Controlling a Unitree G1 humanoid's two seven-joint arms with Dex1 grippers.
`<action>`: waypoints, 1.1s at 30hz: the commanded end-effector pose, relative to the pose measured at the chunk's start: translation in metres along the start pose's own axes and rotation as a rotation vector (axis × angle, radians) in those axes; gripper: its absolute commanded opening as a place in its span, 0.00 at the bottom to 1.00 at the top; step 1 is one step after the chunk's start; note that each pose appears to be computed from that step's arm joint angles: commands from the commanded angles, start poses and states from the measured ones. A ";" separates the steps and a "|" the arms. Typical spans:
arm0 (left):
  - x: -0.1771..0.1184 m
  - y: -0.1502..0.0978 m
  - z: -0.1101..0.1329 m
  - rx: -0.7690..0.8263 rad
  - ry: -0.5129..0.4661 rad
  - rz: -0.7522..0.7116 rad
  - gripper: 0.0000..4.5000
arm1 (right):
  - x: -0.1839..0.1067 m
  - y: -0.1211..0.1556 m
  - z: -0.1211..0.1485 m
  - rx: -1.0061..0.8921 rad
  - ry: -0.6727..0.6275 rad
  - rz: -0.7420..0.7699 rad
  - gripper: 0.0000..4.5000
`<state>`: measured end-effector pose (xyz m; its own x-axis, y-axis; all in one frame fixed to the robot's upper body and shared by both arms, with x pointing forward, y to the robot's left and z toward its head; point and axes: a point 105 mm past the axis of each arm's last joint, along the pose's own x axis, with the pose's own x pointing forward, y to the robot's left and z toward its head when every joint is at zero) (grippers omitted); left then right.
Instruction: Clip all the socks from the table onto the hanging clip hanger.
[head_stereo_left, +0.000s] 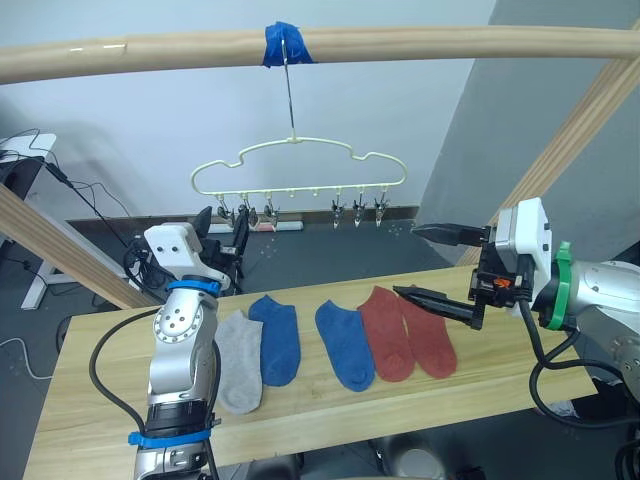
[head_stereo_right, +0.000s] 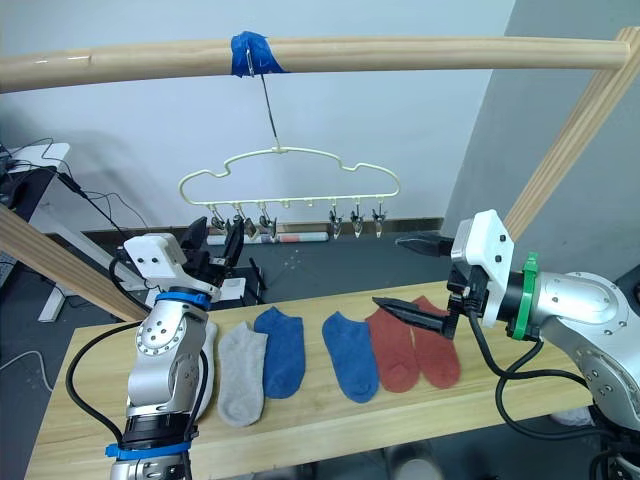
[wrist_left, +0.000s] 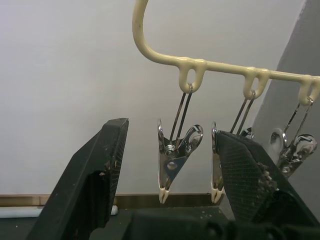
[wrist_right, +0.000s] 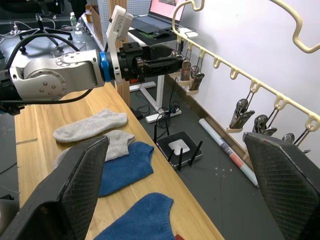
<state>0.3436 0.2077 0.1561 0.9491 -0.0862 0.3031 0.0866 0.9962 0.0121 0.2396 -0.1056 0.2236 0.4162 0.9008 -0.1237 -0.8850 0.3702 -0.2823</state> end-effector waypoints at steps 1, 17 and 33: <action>-0.001 -0.001 0.012 -0.004 -0.055 -0.002 0.69 | 0.001 0.004 0.009 -0.025 -0.029 0.010 1.00; -0.008 0.001 0.012 -0.018 -0.036 0.030 0.69 | 0.001 0.003 0.008 -0.027 -0.032 0.002 1.00; -0.019 -0.001 0.010 -0.003 -0.025 0.028 0.69 | 0.001 0.004 0.005 -0.023 -0.028 -0.002 1.00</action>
<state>0.3254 0.2093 0.1449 0.9600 -0.0534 0.2750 0.0607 0.9980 -0.0183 0.2407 -0.1056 0.2231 0.4273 0.8970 -0.1135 -0.8799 0.3837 -0.2802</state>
